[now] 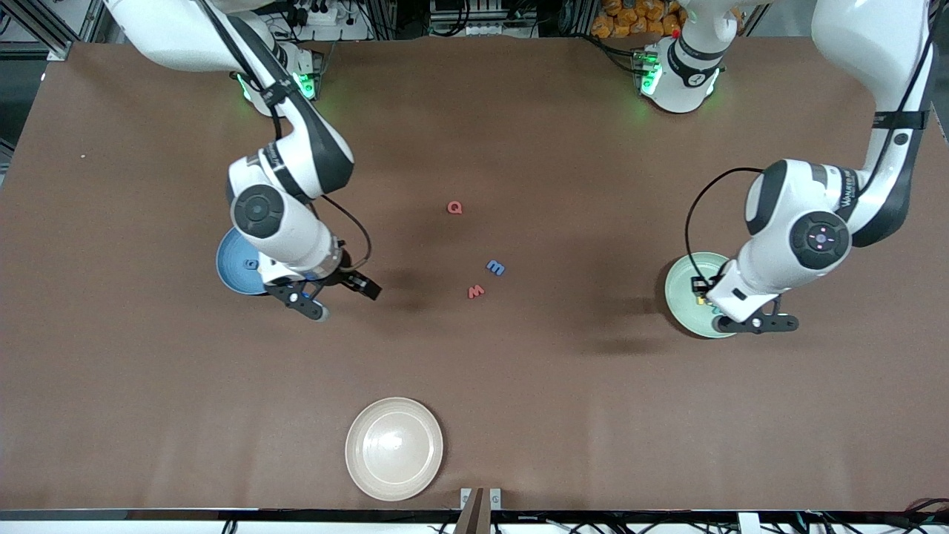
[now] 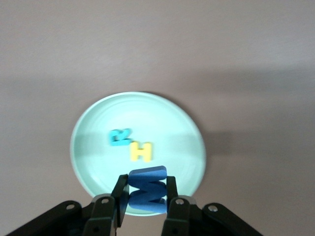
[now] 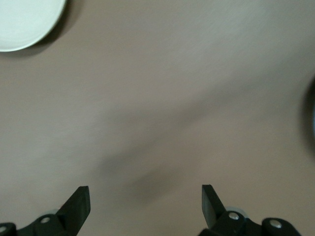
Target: Sort upper and lower case letters into plates
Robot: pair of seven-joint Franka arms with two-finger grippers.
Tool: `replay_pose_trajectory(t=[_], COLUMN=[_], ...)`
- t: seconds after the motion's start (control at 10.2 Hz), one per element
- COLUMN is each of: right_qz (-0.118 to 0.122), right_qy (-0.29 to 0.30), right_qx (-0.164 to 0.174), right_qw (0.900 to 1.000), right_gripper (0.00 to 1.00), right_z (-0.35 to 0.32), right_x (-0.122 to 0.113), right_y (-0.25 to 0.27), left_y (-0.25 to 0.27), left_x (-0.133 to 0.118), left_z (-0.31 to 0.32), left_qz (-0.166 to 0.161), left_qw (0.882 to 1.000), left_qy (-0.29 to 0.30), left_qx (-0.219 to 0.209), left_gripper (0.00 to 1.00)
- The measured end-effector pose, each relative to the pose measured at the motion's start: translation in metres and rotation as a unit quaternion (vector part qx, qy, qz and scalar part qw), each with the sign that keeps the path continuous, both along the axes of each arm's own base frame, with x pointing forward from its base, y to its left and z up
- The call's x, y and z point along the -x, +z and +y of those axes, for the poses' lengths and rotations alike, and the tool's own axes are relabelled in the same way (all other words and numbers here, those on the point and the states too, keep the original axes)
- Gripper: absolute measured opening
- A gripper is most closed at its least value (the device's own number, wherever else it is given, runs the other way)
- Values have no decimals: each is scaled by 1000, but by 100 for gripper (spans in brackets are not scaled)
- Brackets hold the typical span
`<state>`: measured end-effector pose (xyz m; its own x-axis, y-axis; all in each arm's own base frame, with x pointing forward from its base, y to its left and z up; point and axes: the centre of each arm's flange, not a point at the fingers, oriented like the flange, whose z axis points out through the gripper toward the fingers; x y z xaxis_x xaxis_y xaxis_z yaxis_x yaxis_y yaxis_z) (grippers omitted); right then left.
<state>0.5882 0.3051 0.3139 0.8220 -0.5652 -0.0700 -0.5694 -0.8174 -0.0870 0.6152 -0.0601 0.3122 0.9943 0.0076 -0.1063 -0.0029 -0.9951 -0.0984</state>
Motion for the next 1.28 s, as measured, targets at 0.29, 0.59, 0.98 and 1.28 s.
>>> replay_pose_trajectory(t=[0.29,0.59,0.98,1.28], right_qz=[-2,-21,-19,-10], right_qy=[-68,-113,-136,-135], right_qx=[-2,-12,-10,3], right_qw=[998,993,990,991], right_gripper=[100,100,100,100], right_z=[70,114,174,200], right_x=[-2,3,19,31], right_y=[-18,-58,-98,-122], left_y=[-22,-11,51,92], left_x=[5,1,0,8], left_z=[26,23,6,-8], left_qz=[21,9,-31,-52], left_qw=[1000,1000,999,998], left_qy=[16,15,4,-6], left_qx=[-8,-8,-14,-19], left_gripper=[36,74,100,100])
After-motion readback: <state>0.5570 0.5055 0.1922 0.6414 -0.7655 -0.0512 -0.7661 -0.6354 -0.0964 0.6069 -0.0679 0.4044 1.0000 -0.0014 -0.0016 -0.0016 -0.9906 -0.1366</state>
